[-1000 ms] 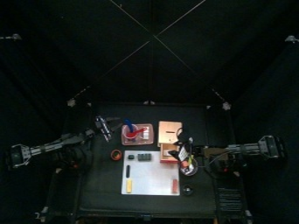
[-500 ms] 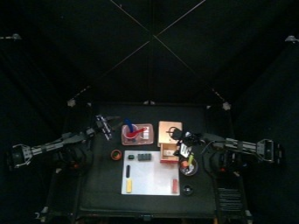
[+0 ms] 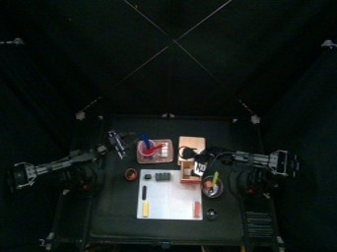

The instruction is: Grab rice and place onto cutting board

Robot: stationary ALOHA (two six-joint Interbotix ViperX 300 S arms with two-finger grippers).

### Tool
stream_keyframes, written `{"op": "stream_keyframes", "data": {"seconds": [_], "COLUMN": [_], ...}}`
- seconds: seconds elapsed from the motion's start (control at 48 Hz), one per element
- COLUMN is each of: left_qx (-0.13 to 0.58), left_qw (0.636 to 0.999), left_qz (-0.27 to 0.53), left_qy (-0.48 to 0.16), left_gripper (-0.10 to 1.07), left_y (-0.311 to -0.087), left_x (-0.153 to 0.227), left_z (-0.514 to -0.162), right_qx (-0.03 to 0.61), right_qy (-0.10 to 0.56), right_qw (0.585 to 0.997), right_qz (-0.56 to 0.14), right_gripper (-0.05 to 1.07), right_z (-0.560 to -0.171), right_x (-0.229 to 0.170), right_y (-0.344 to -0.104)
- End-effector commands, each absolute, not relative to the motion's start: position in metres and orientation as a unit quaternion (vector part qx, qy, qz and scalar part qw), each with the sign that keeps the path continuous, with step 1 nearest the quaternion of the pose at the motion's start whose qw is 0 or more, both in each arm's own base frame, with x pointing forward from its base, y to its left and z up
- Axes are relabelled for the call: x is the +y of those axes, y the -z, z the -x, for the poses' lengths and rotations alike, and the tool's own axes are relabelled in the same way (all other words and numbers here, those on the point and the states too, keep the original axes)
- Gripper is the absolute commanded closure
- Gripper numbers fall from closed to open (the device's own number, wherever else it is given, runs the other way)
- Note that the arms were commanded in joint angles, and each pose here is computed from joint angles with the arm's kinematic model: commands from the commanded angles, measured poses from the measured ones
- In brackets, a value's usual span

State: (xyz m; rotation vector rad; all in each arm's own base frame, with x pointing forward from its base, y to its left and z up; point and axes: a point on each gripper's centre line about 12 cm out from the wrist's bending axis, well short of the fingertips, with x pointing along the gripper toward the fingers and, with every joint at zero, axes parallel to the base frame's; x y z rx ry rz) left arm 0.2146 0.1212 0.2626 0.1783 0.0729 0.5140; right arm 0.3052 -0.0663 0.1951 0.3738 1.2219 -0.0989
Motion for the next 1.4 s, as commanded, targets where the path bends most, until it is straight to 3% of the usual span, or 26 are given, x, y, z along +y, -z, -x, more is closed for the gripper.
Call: {"op": "stream_keyframes", "data": {"seconds": [0.0,0.333,0.646,1.375], "left_qx": [0.028,0.029,0.03,0.026], "left_qw": [0.963,0.963,0.963,0.962], "left_qz": [-0.089,-0.089,-0.089,-0.089], "left_qy": [-0.255,-0.255,-0.254,-0.258], "left_gripper": [0.18,0.18,0.18,0.18], "left_y": [-0.266,-0.265,-0.265,-0.268], "left_x": [0.122,0.122,0.122,0.124], "left_z": [-0.216,-0.215,-0.215,-0.215], "right_qx": [0.562,0.565,0.586,0.614], "right_qy": [0.045,0.058,0.054,0.052], "right_qw": [0.808,0.809,0.796,0.785], "right_qz": [-0.17,-0.154,-0.141,-0.061], "right_gripper": [0.03,0.04,0.13,0.13], "right_z": [-0.31,-0.32,-0.321,-0.326], "right_x": [-0.067,-0.075,-0.074,-0.075], "right_y": [-0.2,-0.185,-0.17,-0.148]}}
